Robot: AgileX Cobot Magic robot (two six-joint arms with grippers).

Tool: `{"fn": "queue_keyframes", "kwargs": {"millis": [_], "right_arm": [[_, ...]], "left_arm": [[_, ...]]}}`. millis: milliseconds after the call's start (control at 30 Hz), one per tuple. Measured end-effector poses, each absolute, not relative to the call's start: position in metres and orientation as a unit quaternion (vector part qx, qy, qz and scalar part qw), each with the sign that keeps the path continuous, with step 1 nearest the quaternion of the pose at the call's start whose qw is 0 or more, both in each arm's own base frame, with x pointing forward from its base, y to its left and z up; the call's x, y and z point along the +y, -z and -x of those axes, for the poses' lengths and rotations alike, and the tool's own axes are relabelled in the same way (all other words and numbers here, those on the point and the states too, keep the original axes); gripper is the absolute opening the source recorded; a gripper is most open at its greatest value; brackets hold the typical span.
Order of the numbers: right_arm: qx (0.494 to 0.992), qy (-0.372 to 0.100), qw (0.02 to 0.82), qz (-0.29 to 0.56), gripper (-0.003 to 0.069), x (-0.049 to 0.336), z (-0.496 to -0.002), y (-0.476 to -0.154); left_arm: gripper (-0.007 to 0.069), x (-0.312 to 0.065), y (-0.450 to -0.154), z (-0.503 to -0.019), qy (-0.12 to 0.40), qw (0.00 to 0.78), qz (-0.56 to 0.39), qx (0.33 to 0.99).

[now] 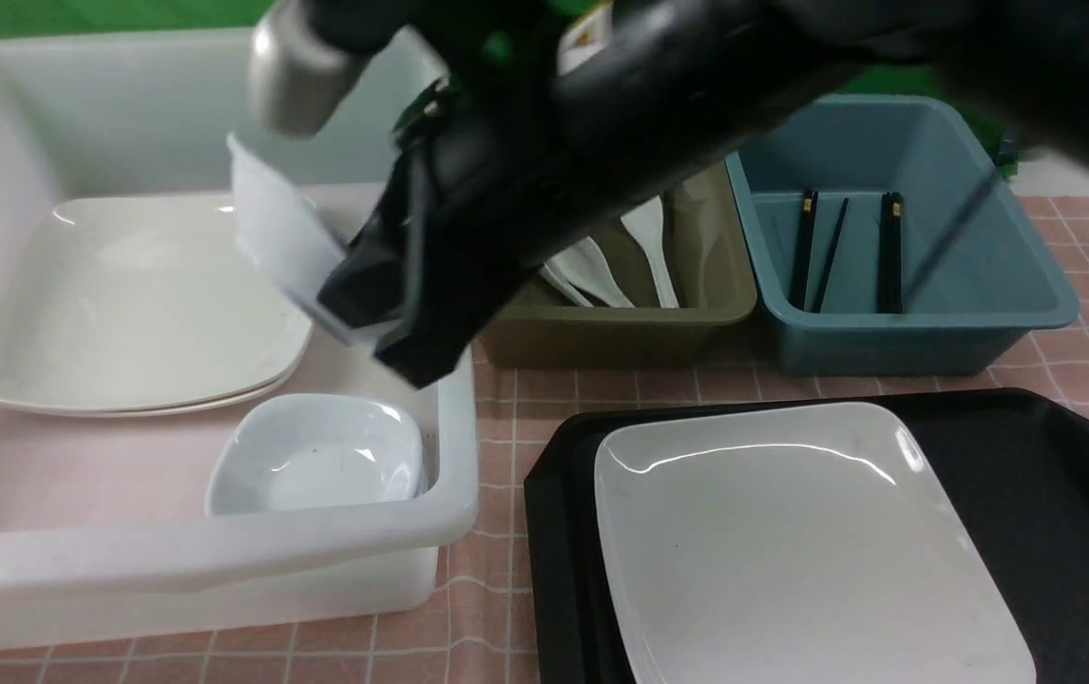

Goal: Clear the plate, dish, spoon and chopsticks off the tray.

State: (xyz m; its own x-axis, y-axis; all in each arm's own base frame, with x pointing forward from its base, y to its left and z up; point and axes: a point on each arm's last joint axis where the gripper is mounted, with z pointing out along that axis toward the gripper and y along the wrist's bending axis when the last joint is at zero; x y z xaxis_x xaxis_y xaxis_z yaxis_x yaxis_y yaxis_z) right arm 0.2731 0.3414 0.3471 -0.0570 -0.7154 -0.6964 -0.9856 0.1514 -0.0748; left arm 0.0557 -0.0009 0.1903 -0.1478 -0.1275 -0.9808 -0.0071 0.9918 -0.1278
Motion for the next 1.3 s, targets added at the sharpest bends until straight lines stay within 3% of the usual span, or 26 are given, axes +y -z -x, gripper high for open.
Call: {"fn": "queue_keyframes", "kwargs": {"millis": [200, 467, 667, 700, 933, 1300], "right_arm": [[0.629, -0.113, 0.282, 0.715, 0.0079, 0.384, -0.302, -0.277], [0.585, -0.069, 0.238, 0.772, 0.0079, 0.400, -0.301, -0.233], [0.581, -0.066, 0.238, 0.776, 0.0139, 0.401, -0.299, -0.233], [0.585, -0.067, 0.238, 0.773, 0.0202, 0.401, -0.299, -0.233], [0.596, -0.069, 0.228, 0.767, 0.0377, 0.399, -0.297, -0.235], [0.625, -0.079, 0.208, 0.749, 0.0410, 0.376, -0.279, -0.289]], "left_arm": [[0.0004, -0.001, -0.190, -0.056, 0.047, 0.651, 0.045, 0.756], [0.0004, -0.001, -0.190, -0.056, 0.046, 0.651, 0.045, 0.756], [0.0004, -0.001, -0.190, -0.056, 0.046, 0.651, 0.045, 0.756], [0.0004, -0.001, -0.190, -0.056, 0.046, 0.651, 0.045, 0.756], [0.0004, -0.001, -0.190, -0.056, 0.046, 0.651, 0.045, 0.756], [0.0004, -0.001, -0.190, -0.056, 0.046, 0.651, 0.044, 0.756]]}}
